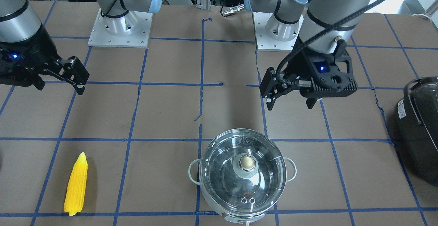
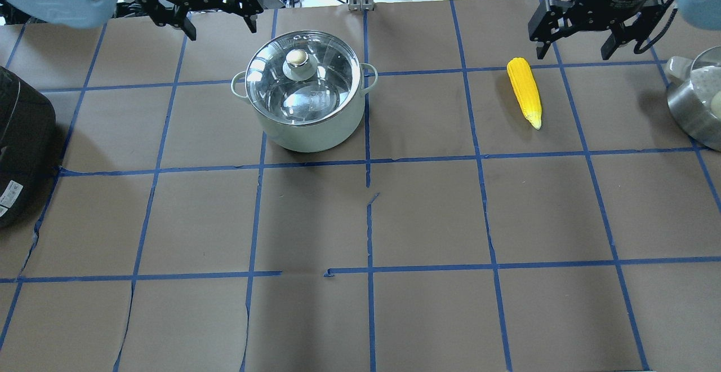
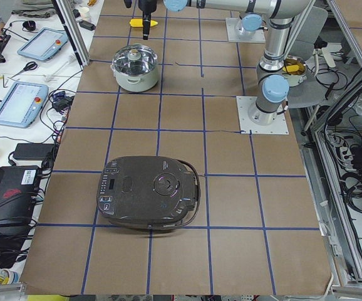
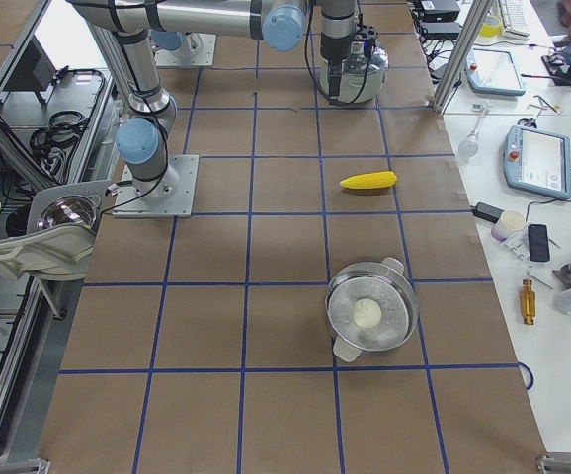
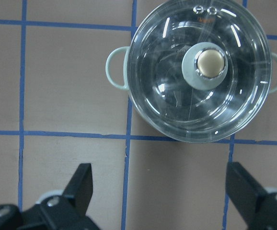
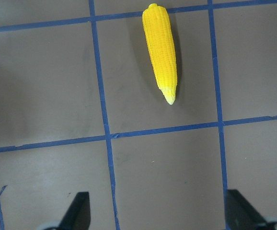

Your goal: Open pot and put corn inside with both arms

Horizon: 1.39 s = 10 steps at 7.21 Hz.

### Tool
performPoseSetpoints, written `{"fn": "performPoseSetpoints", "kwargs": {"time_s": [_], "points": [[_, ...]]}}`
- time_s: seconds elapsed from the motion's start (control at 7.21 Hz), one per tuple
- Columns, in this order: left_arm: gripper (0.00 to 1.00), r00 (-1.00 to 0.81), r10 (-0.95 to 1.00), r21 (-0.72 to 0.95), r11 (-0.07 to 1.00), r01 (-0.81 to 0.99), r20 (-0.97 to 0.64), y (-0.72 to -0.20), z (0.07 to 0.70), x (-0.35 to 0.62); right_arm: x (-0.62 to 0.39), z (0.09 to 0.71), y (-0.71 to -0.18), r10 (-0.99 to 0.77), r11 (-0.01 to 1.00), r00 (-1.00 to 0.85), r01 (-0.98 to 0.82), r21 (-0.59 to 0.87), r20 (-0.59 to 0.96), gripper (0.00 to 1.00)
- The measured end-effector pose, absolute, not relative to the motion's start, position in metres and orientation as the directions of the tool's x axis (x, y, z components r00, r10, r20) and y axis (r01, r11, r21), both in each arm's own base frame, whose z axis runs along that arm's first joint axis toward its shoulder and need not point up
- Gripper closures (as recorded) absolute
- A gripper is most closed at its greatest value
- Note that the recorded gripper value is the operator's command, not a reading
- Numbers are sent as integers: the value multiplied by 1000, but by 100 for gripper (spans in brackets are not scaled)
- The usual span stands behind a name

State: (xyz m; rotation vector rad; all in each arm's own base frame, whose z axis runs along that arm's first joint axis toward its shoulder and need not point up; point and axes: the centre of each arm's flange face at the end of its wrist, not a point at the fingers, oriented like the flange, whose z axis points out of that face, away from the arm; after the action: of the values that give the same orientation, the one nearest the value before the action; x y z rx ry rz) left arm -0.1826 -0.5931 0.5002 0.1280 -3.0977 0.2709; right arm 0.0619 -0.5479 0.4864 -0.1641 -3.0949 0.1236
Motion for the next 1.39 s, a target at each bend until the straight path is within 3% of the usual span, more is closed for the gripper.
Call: {"fn": "performPoseSetpoints", "kwargs": {"time_s": [0.42, 1.39], "points": [[0, -995, -88, -159, 983, -93, 36, -632, 446, -212, 57, 480, -557, 116, 989, -993, 112, -98, 34, 0], [0, -995, -93, -156, 983, -99, 45, -665, 370, -252, 49, 445, -591, 114, 986, -992, 108, -124, 45, 0]]}}
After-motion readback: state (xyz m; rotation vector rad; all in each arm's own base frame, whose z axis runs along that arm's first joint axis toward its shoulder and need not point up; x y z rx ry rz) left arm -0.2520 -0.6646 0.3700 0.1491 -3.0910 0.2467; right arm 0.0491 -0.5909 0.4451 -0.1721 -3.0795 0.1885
